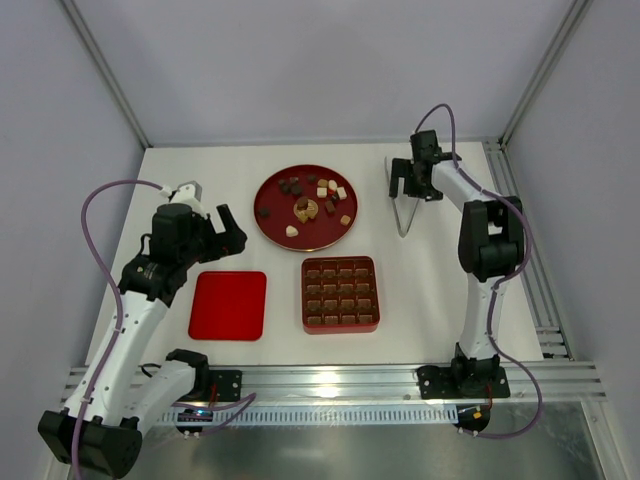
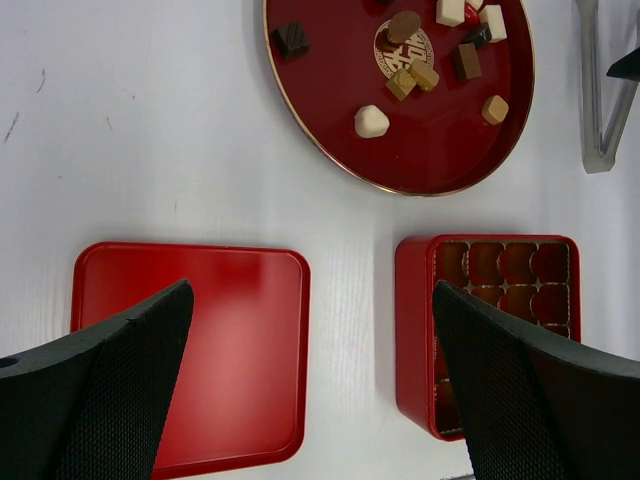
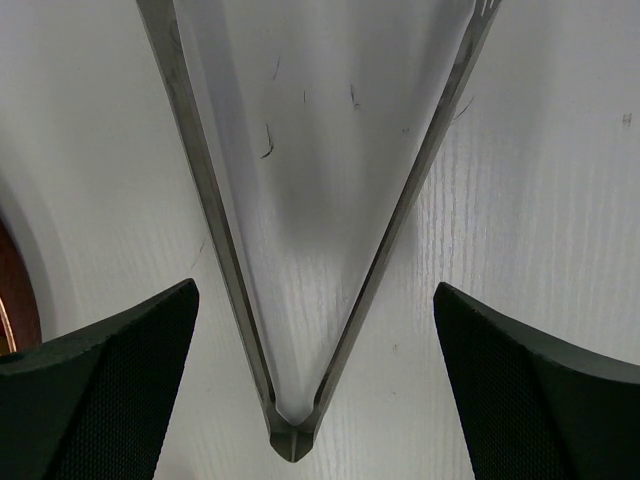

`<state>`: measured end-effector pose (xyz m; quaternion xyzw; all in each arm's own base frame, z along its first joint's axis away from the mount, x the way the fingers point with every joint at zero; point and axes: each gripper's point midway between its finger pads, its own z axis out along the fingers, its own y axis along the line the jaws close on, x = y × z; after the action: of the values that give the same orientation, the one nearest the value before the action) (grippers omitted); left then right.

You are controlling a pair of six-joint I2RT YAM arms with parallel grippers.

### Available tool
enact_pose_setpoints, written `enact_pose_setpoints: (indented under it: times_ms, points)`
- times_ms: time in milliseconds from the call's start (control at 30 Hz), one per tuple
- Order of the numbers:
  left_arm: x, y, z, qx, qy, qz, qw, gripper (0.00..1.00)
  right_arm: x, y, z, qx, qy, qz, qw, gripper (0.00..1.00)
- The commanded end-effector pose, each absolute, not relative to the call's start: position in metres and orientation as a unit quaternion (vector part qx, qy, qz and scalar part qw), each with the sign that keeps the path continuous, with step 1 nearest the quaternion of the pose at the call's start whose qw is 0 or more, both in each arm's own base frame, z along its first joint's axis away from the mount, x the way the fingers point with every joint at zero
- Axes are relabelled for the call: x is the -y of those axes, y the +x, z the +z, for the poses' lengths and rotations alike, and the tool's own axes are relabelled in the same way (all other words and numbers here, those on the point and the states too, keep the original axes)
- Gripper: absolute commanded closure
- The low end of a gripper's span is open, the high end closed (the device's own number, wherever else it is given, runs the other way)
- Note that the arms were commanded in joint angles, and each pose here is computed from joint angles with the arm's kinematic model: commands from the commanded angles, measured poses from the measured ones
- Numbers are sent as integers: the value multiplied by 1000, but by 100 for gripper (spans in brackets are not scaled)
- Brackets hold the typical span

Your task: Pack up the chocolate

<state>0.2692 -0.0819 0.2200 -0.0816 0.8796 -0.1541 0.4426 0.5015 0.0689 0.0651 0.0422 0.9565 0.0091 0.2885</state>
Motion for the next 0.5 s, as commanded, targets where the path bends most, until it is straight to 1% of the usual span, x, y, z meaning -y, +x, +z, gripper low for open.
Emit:
enact_pose_setpoints:
  times_ms: [0, 100, 133, 267, 467]
  points:
    - [85, 273, 226, -874, -75, -164, 452, 0, -72, 504, 70, -958, 24, 1, 287, 1]
    - [85, 274, 225, -874, -77, -163, 451, 0, -73, 501, 58, -962, 17, 0, 272, 2]
    - [85, 274, 225, -875, -76, -163, 450, 0, -76, 500, 56, -963, 14, 0, 269, 4]
    - [85, 274, 223, -876, -77, -161, 449, 0, -79, 498, 45, -965, 5, -17, 262, 5]
    - [84, 273, 221, -877, -78, -160, 447, 0, -80, 497, 40, -965, 10, -20, 260, 12]
